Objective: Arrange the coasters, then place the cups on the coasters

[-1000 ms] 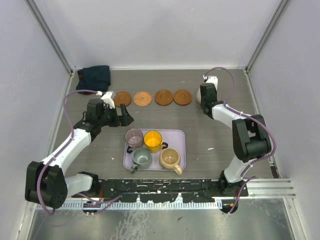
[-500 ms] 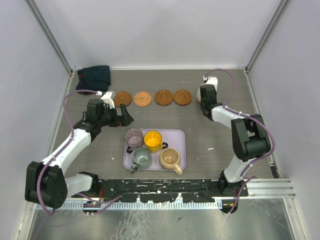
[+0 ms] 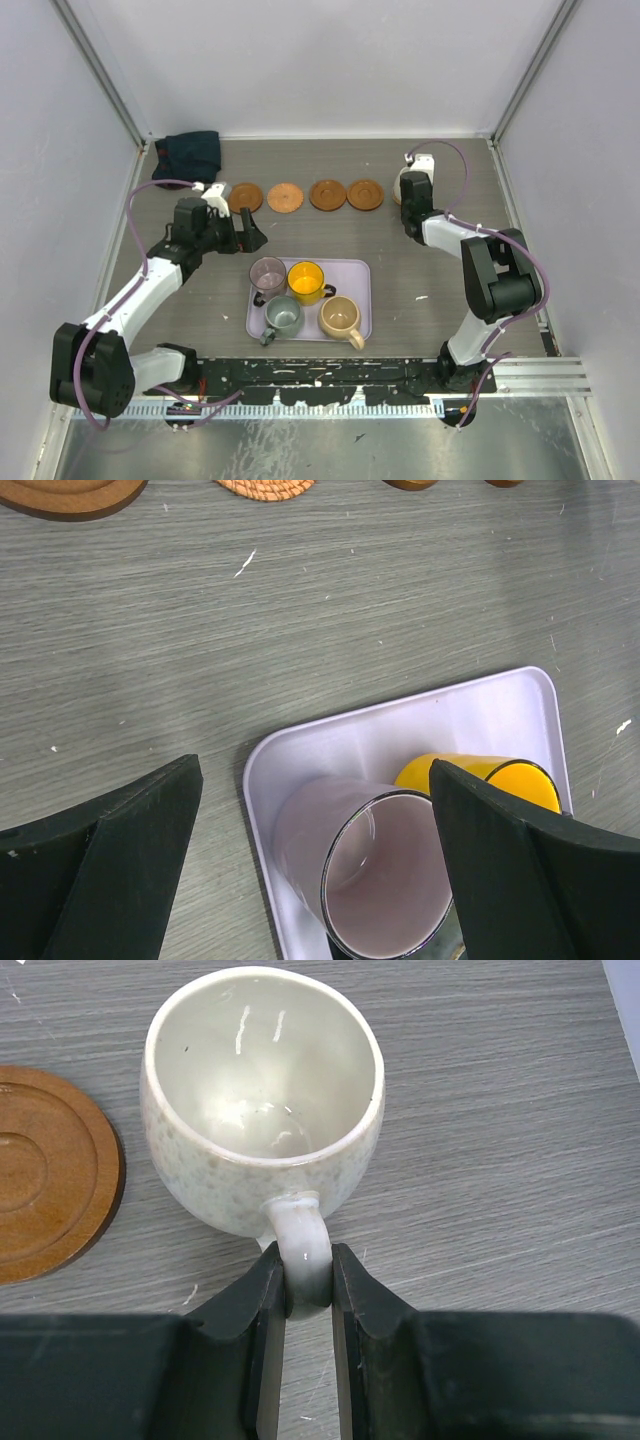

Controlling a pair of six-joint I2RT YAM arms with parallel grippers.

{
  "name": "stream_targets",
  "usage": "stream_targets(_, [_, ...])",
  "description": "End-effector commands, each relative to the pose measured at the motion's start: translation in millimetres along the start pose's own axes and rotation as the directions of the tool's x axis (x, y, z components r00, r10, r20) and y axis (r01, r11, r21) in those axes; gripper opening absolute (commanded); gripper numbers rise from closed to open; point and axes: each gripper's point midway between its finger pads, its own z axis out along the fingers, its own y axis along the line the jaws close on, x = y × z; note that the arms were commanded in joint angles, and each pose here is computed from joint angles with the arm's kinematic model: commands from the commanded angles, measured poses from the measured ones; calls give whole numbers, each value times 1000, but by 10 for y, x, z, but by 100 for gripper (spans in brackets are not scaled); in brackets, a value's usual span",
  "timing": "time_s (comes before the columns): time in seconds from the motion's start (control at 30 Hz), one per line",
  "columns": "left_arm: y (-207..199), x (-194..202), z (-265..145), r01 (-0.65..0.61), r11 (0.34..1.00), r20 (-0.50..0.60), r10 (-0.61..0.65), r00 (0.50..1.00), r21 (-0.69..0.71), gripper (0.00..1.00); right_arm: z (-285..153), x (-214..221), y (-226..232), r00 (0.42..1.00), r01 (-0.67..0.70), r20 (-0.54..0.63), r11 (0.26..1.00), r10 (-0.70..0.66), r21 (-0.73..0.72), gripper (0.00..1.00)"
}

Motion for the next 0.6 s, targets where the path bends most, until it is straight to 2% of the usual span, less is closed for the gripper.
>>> stream_targets(0.0, [-57,-136,-7,-28,999,55,27,998,19,98,-168,-828,-79,962,-128,243,992,122,11,1])
stream_targets(0.57, [-45,-126,36,-29,999,48,28,998,21,98,-62,-790,-50,962,-113,254,993,103,26,1])
